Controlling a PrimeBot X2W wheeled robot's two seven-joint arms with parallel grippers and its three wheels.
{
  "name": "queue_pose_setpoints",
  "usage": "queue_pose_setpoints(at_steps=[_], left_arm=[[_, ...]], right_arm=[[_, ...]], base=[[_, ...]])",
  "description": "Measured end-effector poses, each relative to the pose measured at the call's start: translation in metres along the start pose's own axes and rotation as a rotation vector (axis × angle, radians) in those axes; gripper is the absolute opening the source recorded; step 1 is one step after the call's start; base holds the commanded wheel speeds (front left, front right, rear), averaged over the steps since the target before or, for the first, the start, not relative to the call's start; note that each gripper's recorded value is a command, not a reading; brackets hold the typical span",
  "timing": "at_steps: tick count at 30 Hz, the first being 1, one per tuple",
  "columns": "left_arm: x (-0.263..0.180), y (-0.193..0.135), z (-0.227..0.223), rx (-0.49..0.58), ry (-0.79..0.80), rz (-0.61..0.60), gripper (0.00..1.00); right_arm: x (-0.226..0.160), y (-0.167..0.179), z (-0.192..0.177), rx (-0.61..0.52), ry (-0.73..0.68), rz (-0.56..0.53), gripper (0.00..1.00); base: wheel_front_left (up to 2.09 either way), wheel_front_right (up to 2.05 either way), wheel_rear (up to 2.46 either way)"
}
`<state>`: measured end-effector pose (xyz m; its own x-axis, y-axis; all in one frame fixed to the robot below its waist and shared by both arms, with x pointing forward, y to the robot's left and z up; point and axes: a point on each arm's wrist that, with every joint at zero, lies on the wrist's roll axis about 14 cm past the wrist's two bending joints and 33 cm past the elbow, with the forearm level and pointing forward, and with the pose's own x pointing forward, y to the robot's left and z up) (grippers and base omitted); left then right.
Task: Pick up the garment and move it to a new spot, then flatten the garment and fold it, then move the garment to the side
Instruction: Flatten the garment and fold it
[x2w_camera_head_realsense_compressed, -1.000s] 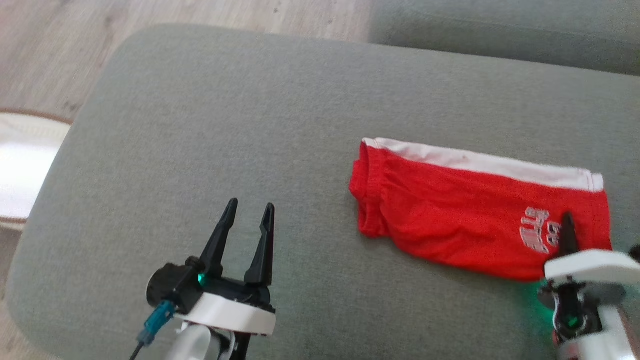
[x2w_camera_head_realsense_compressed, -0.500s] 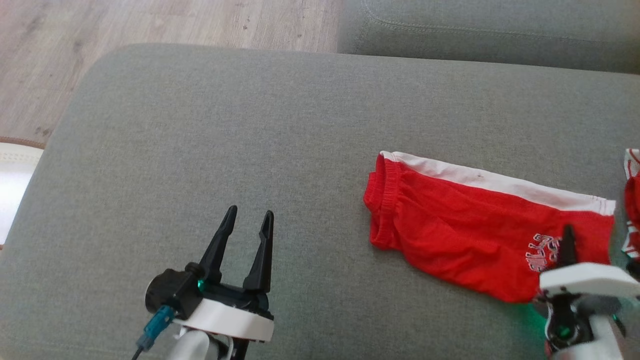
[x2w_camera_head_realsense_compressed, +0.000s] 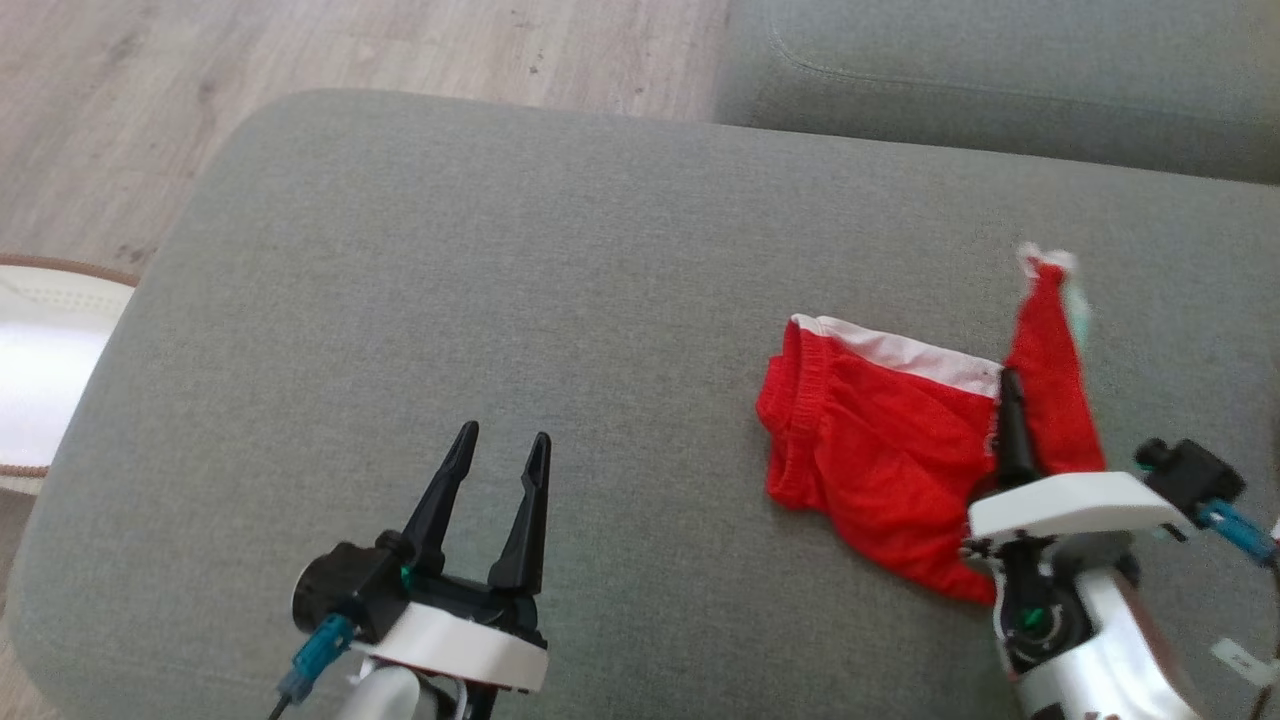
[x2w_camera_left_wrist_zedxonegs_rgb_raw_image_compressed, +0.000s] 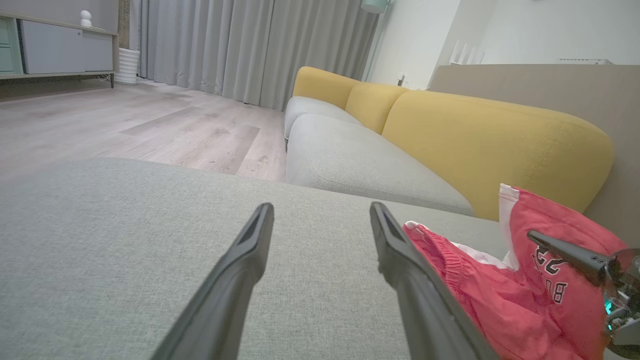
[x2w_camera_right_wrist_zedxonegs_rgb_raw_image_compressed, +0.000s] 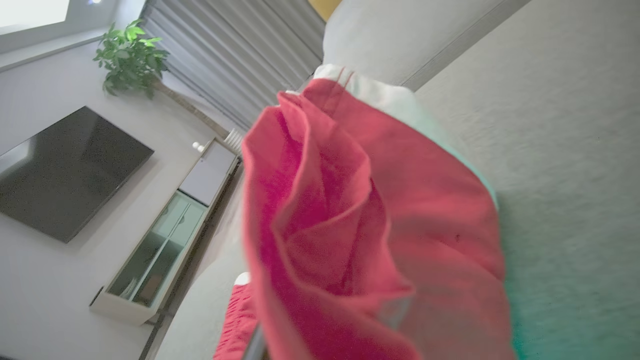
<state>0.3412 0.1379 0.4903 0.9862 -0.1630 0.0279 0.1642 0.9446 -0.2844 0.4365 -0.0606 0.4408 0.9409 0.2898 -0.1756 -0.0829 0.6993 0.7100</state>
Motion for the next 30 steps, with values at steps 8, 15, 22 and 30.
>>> queue_pose_setpoints(at_steps=[8,15,22,30], left_arm=[[-0.008,0.008,0.003,0.003,-0.01,0.032,1.0],[-0.01,0.012,0.001,0.003,-0.003,0.048,1.0],[-0.008,0.013,-0.001,-0.002,0.003,0.052,1.0],[-0.005,0.011,-0.002,-0.007,0.006,0.045,1.0]], right_arm=[[-0.001,0.047,-0.042,-0.01,0.122,0.138,0.0],[0.004,0.075,-0.069,-0.057,0.208,0.222,0.0],[0.003,0.072,-0.089,-0.065,0.278,0.214,1.0],[-0.011,0.097,-0.116,-0.113,0.38,0.313,1.0]], base=[[0.0,0.0,0.0],[0.0,0.0,0.0],[0.0,0.0,0.0],[0.0,0.0,0.0]])
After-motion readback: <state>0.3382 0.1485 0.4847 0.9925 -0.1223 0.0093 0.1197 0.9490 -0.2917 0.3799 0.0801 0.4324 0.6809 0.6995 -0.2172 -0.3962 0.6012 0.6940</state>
